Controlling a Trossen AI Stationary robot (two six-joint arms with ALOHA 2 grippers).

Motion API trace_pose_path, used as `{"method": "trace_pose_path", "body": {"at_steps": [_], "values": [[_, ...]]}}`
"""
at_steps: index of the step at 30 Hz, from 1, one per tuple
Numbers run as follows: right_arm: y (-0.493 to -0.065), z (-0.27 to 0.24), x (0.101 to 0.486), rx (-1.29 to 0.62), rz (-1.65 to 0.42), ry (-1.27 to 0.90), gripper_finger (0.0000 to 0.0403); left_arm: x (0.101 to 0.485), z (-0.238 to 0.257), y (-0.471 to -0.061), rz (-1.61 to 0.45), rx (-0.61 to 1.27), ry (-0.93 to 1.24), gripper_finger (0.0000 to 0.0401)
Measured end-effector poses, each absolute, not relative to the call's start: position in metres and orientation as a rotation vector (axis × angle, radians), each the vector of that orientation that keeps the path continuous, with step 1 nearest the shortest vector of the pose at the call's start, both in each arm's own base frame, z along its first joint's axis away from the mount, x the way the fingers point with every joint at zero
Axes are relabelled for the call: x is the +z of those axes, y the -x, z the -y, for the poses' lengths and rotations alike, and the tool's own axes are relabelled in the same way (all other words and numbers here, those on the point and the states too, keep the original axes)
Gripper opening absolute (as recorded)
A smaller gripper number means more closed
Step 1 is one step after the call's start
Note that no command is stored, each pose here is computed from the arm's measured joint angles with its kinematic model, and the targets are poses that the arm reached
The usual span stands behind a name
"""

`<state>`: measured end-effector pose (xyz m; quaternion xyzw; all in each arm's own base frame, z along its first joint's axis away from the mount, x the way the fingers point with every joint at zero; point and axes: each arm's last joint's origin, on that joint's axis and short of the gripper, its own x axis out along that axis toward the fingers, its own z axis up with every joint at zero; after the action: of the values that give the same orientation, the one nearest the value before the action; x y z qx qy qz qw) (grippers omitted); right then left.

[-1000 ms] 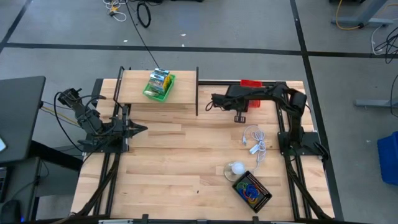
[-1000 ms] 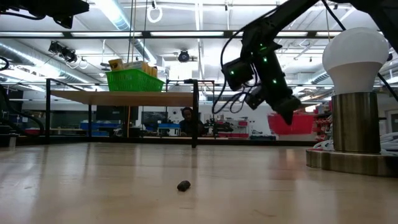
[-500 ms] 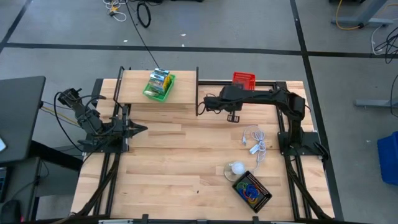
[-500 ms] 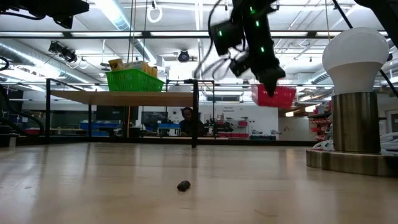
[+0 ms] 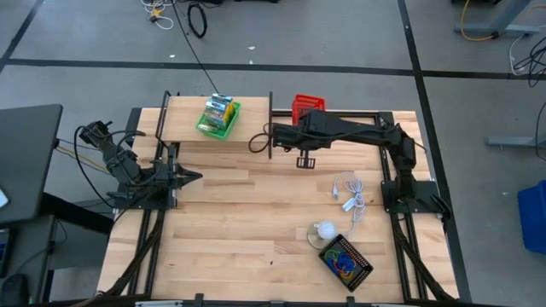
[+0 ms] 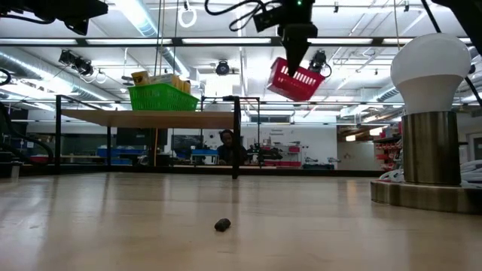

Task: Pick & Place Office Desk Supplies
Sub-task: Put the red basket on the shelf

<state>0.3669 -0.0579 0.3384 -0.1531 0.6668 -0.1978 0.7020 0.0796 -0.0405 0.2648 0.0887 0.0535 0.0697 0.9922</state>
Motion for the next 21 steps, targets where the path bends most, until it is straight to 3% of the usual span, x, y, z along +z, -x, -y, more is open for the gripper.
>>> {"method": "trace_pose_path", "body": {"at_steps": [14,21], "values": [[-0.405,0.06,0.32,-0.306,-1.53,0.537,0.0006,0.265,0.041,-0.08,-0.107,0.133,-0.148,0.0009],[-0.411,0.061,0.336,-0.301,-1.461,0.59,0.0006,0.261,0.04,-0.079,-0.135,0.135,-0.145,0.0009]]}}
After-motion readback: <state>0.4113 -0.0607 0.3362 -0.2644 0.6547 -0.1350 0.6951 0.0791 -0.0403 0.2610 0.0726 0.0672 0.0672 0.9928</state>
